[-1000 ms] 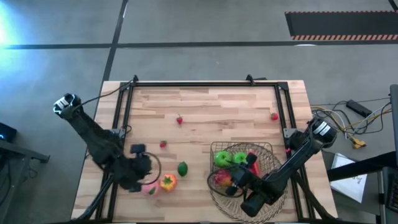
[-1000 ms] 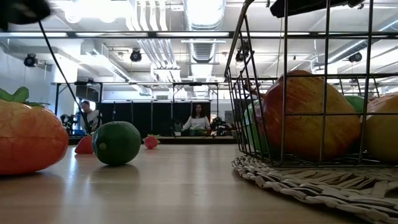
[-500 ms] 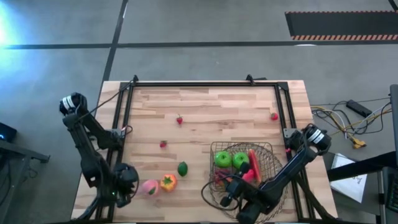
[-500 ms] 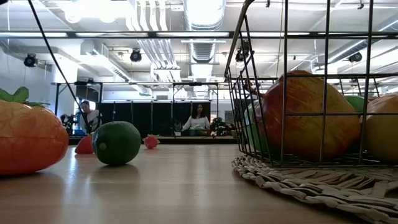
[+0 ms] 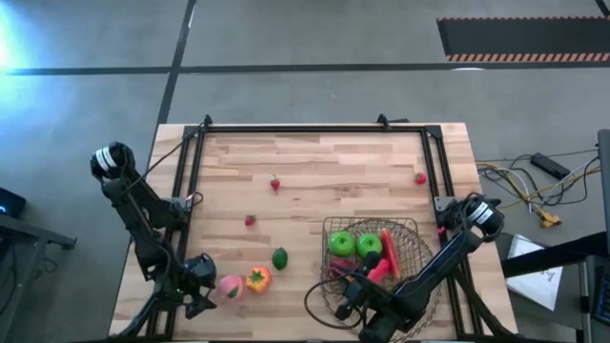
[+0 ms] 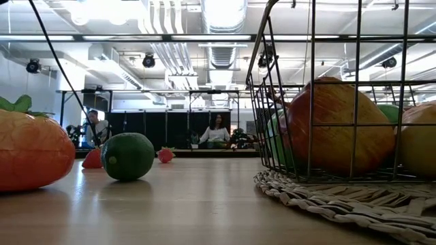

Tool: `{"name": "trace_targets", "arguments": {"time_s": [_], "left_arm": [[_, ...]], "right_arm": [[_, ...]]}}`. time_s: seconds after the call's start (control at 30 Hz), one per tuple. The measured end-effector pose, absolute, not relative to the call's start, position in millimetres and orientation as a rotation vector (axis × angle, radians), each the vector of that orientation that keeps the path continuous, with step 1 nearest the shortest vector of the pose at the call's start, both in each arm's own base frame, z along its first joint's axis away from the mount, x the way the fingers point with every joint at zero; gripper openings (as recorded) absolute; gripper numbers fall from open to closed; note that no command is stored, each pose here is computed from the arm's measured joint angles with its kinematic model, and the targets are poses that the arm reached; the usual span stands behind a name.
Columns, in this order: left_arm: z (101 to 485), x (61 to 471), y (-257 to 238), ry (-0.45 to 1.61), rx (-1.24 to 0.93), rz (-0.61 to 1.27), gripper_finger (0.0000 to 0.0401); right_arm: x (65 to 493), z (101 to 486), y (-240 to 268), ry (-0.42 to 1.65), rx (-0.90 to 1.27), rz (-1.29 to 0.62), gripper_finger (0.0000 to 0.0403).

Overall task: Build produce basket
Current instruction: Put the apricot into the wire basket

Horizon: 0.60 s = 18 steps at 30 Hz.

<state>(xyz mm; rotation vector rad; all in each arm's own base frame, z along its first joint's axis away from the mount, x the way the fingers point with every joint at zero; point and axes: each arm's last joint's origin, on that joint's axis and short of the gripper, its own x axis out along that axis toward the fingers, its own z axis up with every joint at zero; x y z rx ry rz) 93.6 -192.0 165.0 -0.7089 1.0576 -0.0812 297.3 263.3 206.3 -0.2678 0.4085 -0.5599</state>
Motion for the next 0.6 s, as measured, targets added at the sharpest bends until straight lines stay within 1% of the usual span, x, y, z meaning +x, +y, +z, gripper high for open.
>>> {"name": "trace_targets", "arguments": {"time_s": [0.13,0.3,0.43,0.6], "left_arm": [[163.6,94.9,-189.1,0.976,-0.669,-0.058,0.0319],[160.8,98.1,-187.2,0.849,-0.596,-0.034,0.0321],[155.8,99.6,-187.5,0.808,-0.498,-0.032,0.0321],[151.7,103.0,-192.8,0.753,-0.35,-0.085,0.0321]], "right_arm": [[298.2,204.2,263.6,0.407,-0.253,-0.562,0.0047],[302.9,206.1,263.4,0.397,-0.244,-0.558,0.0047],[305.9,210.4,264.7,0.389,-0.241,-0.552,0.0047],[312.1,214.2,263.0,0.412,-0.21,-0.528,0.0048]]}}
